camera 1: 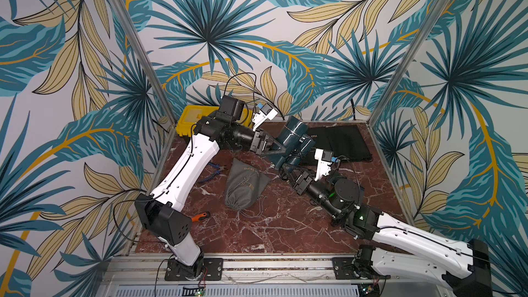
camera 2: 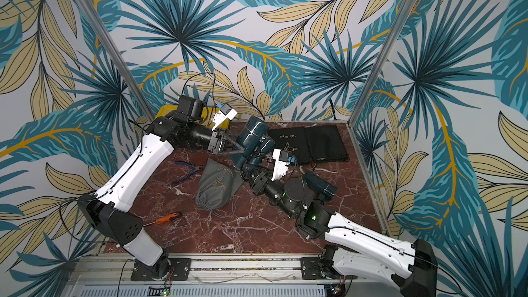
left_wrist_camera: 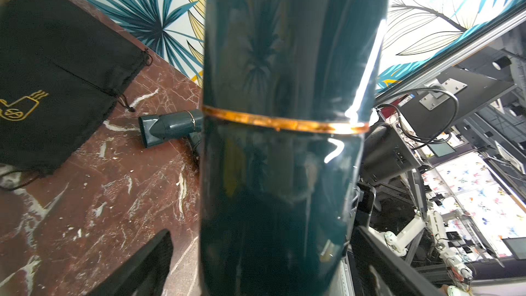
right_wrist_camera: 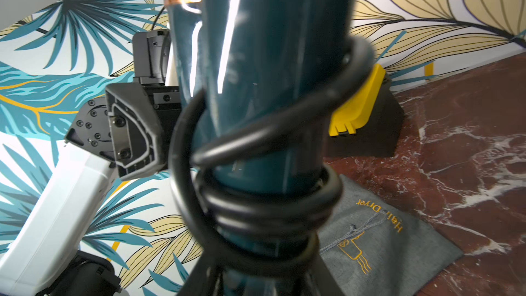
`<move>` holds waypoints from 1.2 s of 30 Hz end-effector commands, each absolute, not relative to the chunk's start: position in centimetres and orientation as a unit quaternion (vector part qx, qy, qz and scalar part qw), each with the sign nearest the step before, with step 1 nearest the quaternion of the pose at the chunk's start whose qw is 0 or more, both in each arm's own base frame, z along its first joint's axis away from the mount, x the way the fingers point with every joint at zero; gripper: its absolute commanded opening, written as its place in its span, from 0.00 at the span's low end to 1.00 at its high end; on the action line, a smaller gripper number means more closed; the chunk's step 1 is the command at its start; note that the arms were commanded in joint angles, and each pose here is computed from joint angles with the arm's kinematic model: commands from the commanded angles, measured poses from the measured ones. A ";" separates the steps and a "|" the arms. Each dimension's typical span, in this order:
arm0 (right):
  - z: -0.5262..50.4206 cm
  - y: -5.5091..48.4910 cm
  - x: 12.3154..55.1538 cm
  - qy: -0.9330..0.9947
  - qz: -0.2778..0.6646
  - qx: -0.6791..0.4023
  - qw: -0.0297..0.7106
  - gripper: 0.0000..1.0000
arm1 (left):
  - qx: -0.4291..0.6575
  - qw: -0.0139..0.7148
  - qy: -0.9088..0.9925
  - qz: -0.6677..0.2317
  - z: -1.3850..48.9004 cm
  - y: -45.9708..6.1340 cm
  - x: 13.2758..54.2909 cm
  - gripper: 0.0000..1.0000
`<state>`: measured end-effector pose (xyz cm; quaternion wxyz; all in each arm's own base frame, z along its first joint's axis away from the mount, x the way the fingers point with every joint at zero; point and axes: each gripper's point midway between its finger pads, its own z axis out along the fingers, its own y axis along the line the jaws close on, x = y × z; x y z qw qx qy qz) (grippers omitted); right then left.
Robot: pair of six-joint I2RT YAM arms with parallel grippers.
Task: Pack away hair dryers
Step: Adjust the hair dryer, then pick up the drawstring bag from the center of the board.
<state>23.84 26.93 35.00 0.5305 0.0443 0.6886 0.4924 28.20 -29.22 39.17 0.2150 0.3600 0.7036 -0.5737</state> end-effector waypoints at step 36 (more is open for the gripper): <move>36.0 6.4 20.9 0.737 0.181 0.199 0.620 0.00 | 0.618 0.315 0.713 -0.101 9.9 -46.0 44.5 0.83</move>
